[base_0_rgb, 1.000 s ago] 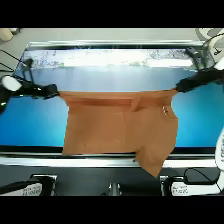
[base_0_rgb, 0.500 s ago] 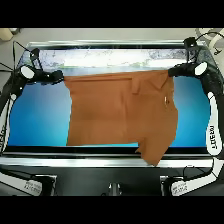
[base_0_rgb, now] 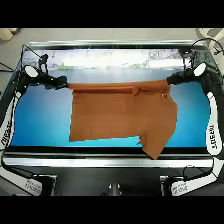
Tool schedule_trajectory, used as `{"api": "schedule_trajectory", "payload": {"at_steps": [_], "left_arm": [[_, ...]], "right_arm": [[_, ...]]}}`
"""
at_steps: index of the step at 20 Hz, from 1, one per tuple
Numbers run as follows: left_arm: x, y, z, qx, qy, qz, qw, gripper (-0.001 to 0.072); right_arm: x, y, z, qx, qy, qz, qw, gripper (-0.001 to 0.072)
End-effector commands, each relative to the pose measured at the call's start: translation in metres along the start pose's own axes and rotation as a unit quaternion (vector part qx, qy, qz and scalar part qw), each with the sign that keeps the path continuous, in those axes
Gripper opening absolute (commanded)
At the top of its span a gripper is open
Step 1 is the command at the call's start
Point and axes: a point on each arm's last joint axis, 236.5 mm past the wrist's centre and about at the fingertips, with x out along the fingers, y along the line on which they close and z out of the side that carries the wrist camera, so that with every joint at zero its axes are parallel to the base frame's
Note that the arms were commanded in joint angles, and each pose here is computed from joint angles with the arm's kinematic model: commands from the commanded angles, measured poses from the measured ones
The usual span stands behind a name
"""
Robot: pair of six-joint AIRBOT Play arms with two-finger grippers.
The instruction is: Fold the shirts.
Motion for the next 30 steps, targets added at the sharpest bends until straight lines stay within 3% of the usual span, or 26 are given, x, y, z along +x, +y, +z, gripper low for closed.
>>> {"api": "schedule_trajectory", "payload": {"at_steps": [1,10,16,24,25,26,27,28,30], "left_arm": [[-0.006,-0.008,-0.07,0.031,0.143,-0.017,0.989,0.0026],[0.026,-0.017,-0.142,0.029,0.238,-0.018,0.971,0.0026],[0.023,-0.003,-0.142,0.016,0.24,-0.013,0.971,0.0026],[0.02,0.008,-0.137,0.003,0.233,-0.01,0.972,0.0027],[0.021,0.006,-0.137,0.004,0.233,-0.011,0.972,0.0071],[0.02,0.006,-0.139,0.004,0.237,-0.011,0.971,0.0247],[0.017,0.007,-0.141,0.003,0.244,-0.012,0.97,0.0431],[0.012,0.009,-0.143,-0.001,0.252,-0.013,0.968,0.0465],[-0.006,0.015,-0.146,-0.011,0.263,-0.015,0.965,0.0464]], "right_arm": [[-0.016,0.005,-0.066,-0.039,0.143,0.013,0.989,0.002],[0.029,0.012,-0.09,-0.037,0.171,0.039,0.984,0.002],[0.028,0.008,-0.088,-0.041,0.168,0.031,0.984,0.002],[0.02,0.026,-0.135,-0.024,0.267,0.074,0.961,0.0029],[0.022,0.026,-0.136,-0.024,0.268,0.074,0.96,0.0136],[0.022,0.025,-0.134,-0.025,0.263,0.071,0.962,0.0308],[0.016,0.025,-0.133,-0.026,0.267,0.071,0.961,0.0407],[0.006,0.022,-0.135,-0.03,0.277,0.067,0.958,0.0427],[-0.022,0.012,-0.137,-0.032,0.295,0.053,0.954,0.0427]]}}
